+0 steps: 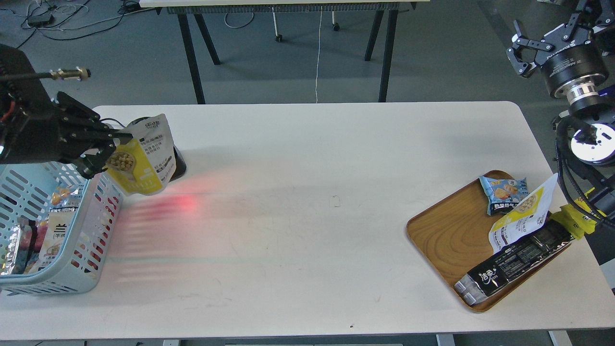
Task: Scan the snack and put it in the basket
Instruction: 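Lower the yellow bag into the white basket and release it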
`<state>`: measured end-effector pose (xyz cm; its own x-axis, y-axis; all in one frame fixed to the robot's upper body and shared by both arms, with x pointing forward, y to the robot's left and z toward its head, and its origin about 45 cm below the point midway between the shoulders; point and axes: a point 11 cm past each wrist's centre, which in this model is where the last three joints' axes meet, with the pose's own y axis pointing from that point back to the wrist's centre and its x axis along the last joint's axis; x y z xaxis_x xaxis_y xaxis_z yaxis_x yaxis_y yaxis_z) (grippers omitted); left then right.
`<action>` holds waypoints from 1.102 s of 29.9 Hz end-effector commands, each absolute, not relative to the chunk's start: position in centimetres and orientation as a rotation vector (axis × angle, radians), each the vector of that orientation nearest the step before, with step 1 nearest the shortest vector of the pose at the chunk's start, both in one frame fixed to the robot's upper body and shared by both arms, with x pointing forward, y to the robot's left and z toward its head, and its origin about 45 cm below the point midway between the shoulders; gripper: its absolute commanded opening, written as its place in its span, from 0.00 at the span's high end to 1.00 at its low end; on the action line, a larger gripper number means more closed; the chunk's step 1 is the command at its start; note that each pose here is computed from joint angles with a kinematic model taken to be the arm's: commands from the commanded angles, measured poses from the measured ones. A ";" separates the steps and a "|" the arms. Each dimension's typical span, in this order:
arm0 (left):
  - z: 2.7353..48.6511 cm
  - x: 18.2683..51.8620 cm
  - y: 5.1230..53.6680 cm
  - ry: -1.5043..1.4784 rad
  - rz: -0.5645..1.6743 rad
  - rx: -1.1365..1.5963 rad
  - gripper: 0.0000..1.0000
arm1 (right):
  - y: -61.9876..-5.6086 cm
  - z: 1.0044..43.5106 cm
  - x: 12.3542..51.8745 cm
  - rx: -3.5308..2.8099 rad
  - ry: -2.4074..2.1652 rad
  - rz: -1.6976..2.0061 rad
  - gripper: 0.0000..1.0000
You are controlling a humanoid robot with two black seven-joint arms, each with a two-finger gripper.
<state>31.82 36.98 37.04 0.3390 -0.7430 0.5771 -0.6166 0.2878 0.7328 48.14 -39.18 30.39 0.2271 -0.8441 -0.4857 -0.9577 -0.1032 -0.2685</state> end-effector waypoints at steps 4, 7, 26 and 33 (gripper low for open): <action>39.5 30.4 41.1 -1.328 -0.066 1.523 0.99 | -39.0 30.9 48.3 -1.982 1.642 0.273 0.01; 40.6 29.3 43.2 -1.302 -0.040 1.590 0.99 | -39.1 31.0 48.3 -1.981 1.643 0.272 0.01; 39.3 24.8 48.9 -1.182 -0.042 1.701 0.99 | -39.3 31.6 48.5 -1.976 1.640 0.256 0.01; 37.9 24.2 49.3 -1.160 -0.061 1.686 0.98 | -38.9 31.5 48.6 -1.980 1.633 0.262 0.01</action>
